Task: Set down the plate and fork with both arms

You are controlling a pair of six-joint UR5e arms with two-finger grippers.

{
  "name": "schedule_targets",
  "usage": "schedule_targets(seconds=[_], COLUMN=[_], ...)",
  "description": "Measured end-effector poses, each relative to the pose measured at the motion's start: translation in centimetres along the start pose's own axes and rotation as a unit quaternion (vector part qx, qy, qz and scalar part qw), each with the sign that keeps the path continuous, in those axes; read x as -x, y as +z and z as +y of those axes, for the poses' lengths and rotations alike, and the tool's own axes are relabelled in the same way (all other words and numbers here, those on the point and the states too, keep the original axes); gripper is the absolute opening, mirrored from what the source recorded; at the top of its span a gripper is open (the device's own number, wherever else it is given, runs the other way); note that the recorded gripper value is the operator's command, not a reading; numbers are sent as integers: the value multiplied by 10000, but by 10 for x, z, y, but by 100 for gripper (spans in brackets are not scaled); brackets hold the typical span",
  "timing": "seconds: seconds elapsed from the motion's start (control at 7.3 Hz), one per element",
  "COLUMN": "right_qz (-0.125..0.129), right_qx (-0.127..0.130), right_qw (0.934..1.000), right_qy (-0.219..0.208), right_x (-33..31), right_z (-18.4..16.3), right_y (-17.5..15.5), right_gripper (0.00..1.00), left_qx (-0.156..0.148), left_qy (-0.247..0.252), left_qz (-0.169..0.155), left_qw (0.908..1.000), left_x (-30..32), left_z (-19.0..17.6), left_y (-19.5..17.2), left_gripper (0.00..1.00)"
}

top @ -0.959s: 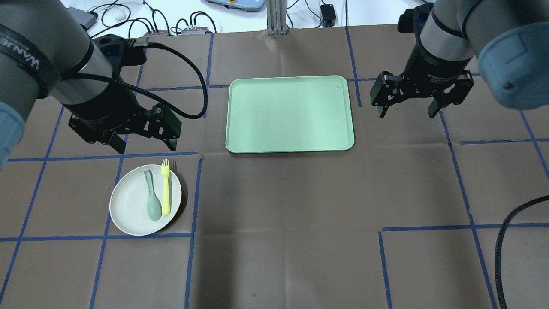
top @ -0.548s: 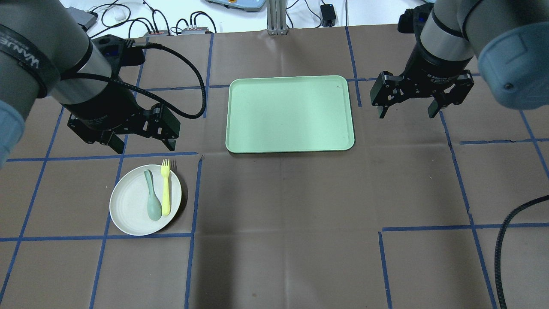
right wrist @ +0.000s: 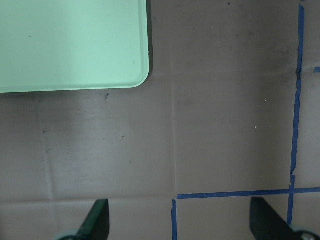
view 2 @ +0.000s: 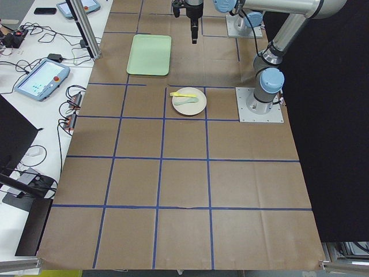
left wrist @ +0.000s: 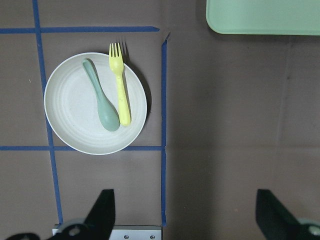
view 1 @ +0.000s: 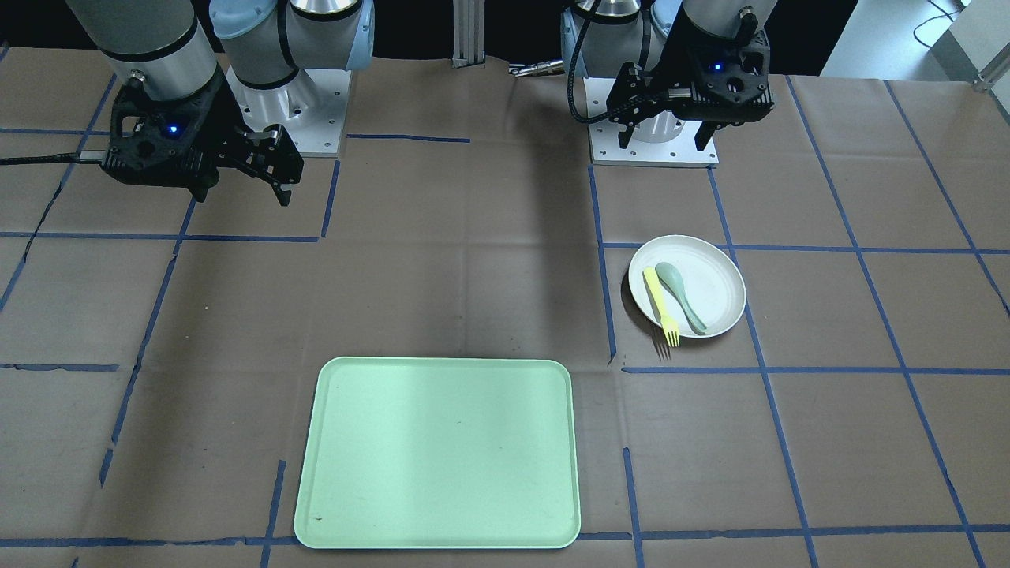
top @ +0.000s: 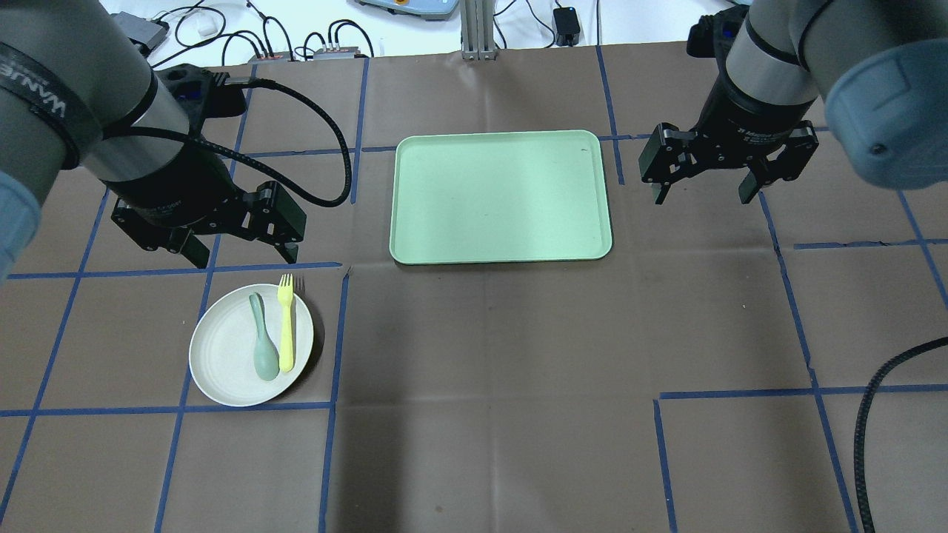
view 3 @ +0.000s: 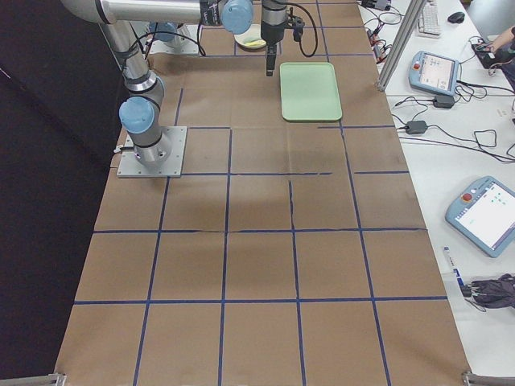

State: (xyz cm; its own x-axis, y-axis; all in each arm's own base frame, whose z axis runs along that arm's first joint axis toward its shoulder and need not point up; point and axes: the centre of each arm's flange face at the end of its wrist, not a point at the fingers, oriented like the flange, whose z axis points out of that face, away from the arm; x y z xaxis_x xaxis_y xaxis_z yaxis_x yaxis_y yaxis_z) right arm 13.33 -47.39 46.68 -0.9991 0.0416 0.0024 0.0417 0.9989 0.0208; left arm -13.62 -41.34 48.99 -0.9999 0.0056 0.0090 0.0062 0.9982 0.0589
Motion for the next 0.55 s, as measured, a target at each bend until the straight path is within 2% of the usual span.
schedule_targets(seconds=[0.55], right_qz=[0], right_qx=[5], right_qw=[10000], right_qy=[-7], right_x=[0], right_z=[0], right_y=[0], right_gripper=[100], left_qx=[134], left_qy=[343], left_qz=[12], left_qw=[9993], left_x=[84], left_z=[-13], left_y=[82], left_gripper=[100])
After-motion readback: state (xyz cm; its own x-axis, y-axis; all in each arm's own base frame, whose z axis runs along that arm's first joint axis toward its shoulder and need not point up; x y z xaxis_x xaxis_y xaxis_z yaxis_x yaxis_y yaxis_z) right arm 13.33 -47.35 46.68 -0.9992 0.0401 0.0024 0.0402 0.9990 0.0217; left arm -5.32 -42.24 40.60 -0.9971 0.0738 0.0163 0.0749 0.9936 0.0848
